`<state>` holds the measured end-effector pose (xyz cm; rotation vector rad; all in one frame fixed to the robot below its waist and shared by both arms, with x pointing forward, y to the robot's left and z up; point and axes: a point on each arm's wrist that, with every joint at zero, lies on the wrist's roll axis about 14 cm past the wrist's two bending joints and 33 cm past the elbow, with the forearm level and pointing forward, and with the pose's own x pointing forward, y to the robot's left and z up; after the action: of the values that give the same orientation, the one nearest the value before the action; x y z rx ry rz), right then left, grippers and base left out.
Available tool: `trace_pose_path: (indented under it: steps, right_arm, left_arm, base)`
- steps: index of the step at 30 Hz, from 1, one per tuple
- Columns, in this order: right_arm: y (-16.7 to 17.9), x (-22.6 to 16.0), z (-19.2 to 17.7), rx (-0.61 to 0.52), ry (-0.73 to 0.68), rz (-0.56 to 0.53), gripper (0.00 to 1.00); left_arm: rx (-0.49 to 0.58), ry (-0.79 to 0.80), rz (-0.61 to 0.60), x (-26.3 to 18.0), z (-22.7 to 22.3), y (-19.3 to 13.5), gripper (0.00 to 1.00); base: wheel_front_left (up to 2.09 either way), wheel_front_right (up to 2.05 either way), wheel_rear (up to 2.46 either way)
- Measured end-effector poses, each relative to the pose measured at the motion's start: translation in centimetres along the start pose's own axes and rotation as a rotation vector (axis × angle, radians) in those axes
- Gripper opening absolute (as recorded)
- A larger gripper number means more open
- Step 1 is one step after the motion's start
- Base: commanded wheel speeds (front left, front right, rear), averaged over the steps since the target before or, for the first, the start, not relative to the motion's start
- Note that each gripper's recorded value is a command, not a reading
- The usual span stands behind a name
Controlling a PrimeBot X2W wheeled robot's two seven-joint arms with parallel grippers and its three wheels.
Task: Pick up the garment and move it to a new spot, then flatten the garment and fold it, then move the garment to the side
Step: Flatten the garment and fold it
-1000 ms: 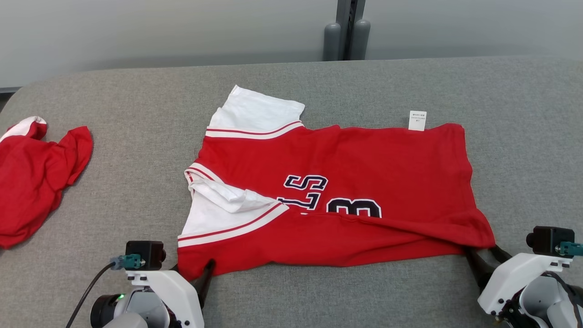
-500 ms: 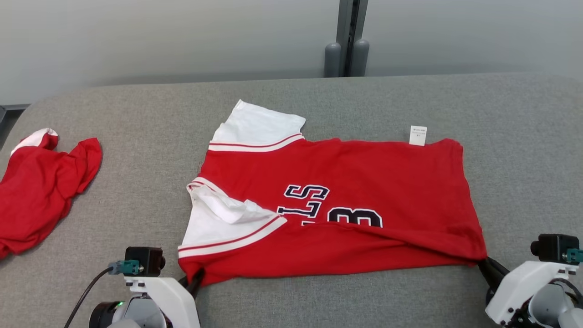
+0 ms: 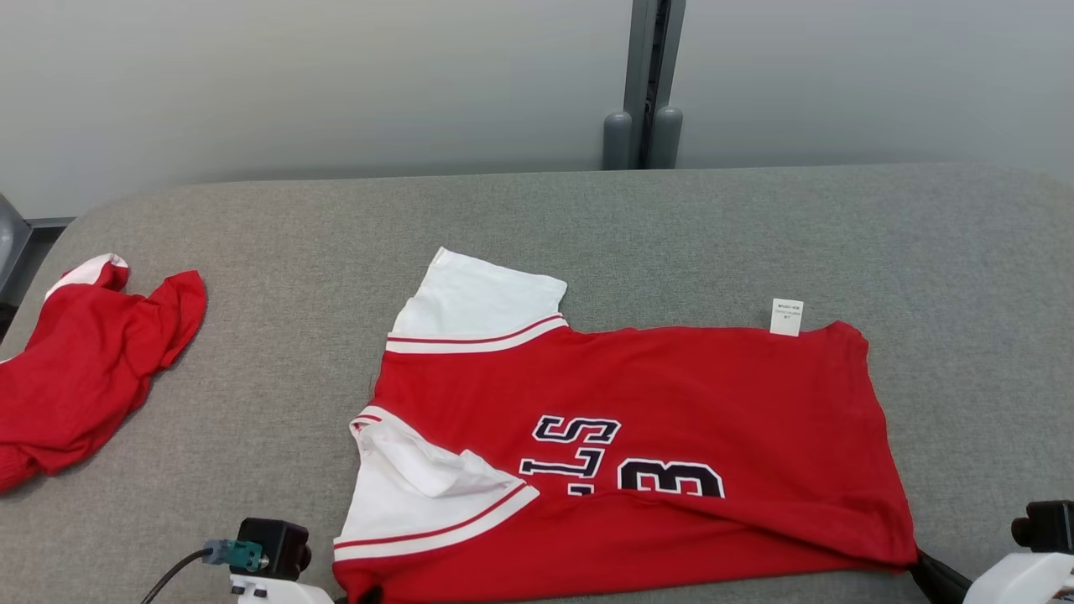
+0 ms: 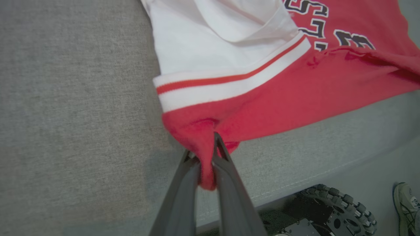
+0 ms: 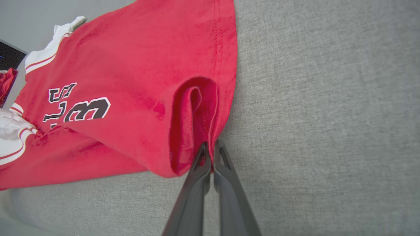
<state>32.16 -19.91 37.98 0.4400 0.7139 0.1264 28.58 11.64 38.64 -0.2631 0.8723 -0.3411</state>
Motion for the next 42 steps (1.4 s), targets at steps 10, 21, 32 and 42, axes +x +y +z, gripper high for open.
trace_pose_path:
  steps: [10, 21, 32, 42]
  right_arm:
    - [-0.1, -0.9, -1.4, 0.033, 0.046, -0.025, 1.0]
    - [-1.1, -2.3, 1.3, -0.016, -0.023, -0.087, 1.0]
    - [0.0, 0.1, 8.7, -0.104, -0.178, -0.097, 1.0]
    - [0.6, 5.5, 11.5, -0.137, -0.154, -0.075, 1.0]
  left_arm:
    - [-0.005, 0.045, 0.017, -0.9, -1.3, 0.0, 1.0]
    - [0.077, -0.07, 0.059, -0.7, 3.0, 1.1, 1.0]
    - [0.287, -0.246, 0.008, 1.0, 15.0, -0.3, 1.0]
    - [0.357, -0.154, -0.036, 6.6, 20.5, 0.1, 1.0]
  base:
    - [0.0, 0.0, 0.0]
    - [0.0, 0.0, 0.0]
    - [0.0, 0.0, 0.0]
    - [0.0, 0.0, 0.0]
